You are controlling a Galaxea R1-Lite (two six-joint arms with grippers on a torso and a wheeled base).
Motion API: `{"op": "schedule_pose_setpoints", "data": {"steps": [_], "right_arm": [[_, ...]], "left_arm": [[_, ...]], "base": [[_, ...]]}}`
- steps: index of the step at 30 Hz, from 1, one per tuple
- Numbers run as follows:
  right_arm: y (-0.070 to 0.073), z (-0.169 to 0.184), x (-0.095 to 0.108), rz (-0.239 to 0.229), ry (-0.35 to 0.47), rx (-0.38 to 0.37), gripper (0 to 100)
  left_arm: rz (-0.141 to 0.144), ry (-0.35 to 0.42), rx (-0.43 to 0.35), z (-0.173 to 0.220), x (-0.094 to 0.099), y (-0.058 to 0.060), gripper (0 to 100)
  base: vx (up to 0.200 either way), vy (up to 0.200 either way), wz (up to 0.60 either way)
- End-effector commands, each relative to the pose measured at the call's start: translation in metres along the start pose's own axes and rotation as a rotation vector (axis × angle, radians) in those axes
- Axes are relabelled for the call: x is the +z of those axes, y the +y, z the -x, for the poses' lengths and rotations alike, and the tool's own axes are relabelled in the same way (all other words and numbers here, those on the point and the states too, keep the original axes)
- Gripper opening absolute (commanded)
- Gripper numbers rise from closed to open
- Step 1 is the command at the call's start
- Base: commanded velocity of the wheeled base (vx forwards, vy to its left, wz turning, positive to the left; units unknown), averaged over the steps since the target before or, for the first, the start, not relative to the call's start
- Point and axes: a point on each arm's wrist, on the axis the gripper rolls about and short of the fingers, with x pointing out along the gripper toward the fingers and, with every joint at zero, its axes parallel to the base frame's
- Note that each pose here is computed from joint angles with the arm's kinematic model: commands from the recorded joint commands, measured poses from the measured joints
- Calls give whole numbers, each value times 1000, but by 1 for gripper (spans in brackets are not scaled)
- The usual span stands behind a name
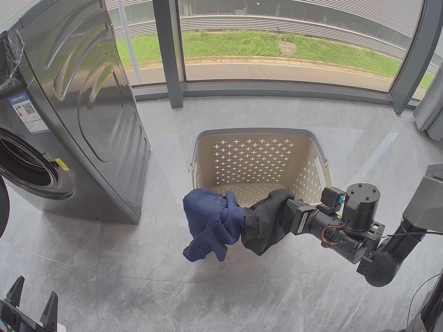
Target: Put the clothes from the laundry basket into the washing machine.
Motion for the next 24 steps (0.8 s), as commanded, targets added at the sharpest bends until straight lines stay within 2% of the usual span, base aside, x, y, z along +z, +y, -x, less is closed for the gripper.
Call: {"op": "schedule_pose_setpoints", "data": {"steps": [1, 3, 4, 8, 15, 24], "right_arm": [[-13, -19, -34, 30, 95, -41, 0], [-14, -24, -37, 46, 88, -38, 0], [-14, -25, -38, 49, 87, -40, 100], [-24, -36, -56, 63, 134, -71, 100], [-29, -38, -76, 93, 200, -82, 100], [-32, -62, -89, 94, 188, -83, 100]], "left_arm": [[1, 2, 0, 0, -5, 0, 100], [1, 2, 0, 0, -5, 0, 100], [1, 2, 0, 0, -5, 0, 100], [1, 2, 0, 0, -5, 0, 100], [1, 2, 0, 0, -5, 0, 100], [1, 4, 0, 0, -5, 0, 100]], "base": [[0, 0, 0], [0, 0, 0], [0, 0, 0], [0, 0, 0], [0, 0, 0], [0, 0, 0]]}}
